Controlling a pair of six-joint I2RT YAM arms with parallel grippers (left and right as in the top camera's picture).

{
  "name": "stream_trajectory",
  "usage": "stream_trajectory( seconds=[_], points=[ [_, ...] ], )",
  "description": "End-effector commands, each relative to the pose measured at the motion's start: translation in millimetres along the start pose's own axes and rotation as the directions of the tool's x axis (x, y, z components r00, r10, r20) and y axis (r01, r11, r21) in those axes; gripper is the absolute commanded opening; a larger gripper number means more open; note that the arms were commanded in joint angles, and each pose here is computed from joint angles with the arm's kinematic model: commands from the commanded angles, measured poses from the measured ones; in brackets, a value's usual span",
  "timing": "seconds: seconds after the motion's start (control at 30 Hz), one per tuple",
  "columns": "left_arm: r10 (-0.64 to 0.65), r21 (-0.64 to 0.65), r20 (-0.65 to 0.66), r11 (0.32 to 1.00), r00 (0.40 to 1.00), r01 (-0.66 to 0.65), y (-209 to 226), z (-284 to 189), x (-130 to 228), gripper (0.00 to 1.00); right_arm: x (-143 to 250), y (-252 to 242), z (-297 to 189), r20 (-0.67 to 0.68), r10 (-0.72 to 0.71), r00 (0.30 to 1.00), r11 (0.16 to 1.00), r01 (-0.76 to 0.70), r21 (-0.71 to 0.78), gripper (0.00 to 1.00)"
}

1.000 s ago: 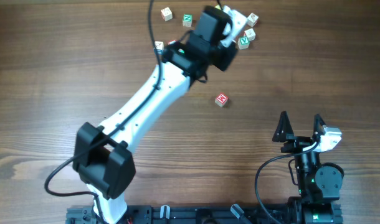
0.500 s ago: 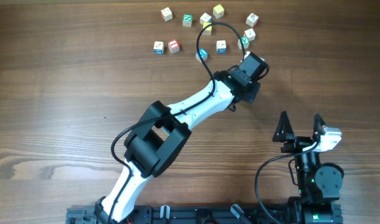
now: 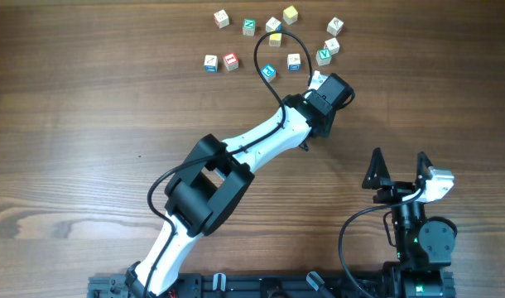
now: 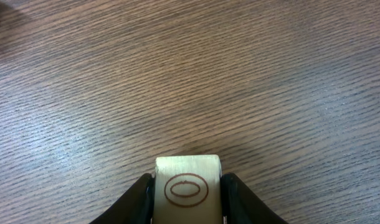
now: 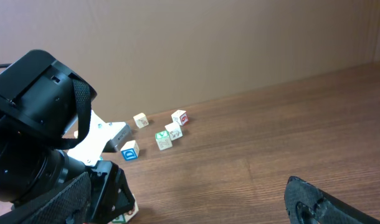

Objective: Form a tower

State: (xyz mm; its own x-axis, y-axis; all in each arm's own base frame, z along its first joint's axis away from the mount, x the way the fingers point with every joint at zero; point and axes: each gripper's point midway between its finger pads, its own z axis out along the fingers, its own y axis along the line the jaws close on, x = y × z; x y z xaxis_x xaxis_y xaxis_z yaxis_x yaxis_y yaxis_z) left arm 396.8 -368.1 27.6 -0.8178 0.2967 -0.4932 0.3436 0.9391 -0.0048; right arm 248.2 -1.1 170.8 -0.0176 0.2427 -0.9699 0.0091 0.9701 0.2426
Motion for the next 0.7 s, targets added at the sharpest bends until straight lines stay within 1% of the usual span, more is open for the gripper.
stream_trajectory(
  seconds=[0.0, 0.13, 0.3, 0.33, 0.37, 0.43, 0.5, 0.67],
  points=[
    [-0.006, -0.014, -0.006, 1.000, 1.000, 0.006, 0.1, 3.2, 4.4, 0.36, -2.1, -1.9, -0.3, 0.010, -0.007, 1.000, 1.000, 0.007, 0.009, 1.00],
    [-0.003, -0.008, -0.007, 1.000, 1.000, 0.003, -2.4, 2.8, 5.3, 0.39, -2.2, -1.9, -0.3, 0.011, -0.007, 1.000, 1.000, 0.007, 0.009, 1.00],
    [-0.002, -0.007, -0.007, 1.000, 1.000, 0.002, -3.2, 2.7, 5.5, 0.40, -2.2, -1.9, -0.3, 0.011, -0.007, 1.000, 1.000, 0.007, 0.009, 1.00],
    [-0.002, -0.007, -0.006, 1.000, 1.000, 0.002, -3.3, 2.7, 5.4, 0.37, -2.2, -1.9, -0.3, 0.011, -0.007, 1.000, 1.000, 0.007, 0.009, 1.00],
    [-0.010, -0.007, -0.006, 1.000, 1.000, 0.010, -3.2, 2.7, 5.4, 0.32, -2.2, -1.9, -0.3, 0.011, -0.007, 1.000, 1.000, 0.007, 0.009, 1.00],
    [-0.040, -0.008, -0.006, 0.999, 0.999, 0.040, -3.2, 2.7, 5.4, 0.31, -2.2, -1.9, -0.3, 0.011, -0.007, 1.000, 1.000, 0.007, 0.009, 1.00],
    [-0.042, -0.008, -0.007, 0.999, 0.999, 0.042, -3.1, 2.7, 5.7, 0.29, -2.2, -1.9, -0.3, 0.011, -0.007, 1.000, 1.000, 0.007, 0.009, 1.00],
    [-0.044, -0.012, -0.015, 0.999, 0.999, 0.044, -2.2, 2.6, 7.8, 0.29, -2.2, -1.9, -0.3, 0.011, -0.007, 1.000, 1.000, 0.007, 0.009, 1.00]
  ],
)
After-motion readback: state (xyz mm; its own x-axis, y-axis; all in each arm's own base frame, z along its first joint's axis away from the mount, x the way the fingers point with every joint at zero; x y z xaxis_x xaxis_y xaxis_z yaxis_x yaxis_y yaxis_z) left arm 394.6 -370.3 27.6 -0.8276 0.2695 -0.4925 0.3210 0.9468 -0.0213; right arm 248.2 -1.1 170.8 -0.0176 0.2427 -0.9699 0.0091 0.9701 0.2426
